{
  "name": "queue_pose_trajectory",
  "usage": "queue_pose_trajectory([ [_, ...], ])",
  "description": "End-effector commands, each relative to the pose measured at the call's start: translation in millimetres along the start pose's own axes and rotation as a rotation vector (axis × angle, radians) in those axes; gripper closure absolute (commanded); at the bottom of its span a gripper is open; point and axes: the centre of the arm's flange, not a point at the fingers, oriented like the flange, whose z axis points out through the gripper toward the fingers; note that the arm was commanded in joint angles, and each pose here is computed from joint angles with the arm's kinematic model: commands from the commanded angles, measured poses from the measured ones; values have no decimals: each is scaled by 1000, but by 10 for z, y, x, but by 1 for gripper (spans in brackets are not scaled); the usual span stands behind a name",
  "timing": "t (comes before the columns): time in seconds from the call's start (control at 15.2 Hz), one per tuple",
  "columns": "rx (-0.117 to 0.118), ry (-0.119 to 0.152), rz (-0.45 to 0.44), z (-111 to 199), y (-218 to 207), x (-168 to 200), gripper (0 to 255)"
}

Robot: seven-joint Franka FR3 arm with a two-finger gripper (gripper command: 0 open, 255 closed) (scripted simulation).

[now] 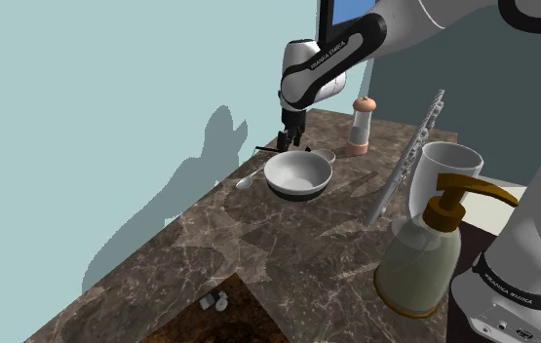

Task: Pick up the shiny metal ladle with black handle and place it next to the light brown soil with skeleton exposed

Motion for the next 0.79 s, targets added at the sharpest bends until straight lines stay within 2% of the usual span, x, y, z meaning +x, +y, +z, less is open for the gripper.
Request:
queue_pose_trajectory([
  [0.0,0,0,0,91,-10,-2,0],
  [0.46,0,0,0,91,-10,-1,0],
  [0.53,0,0,0,91,-10,-1,255],
  [0.73,0,0,0,91,-10,-1,255],
])
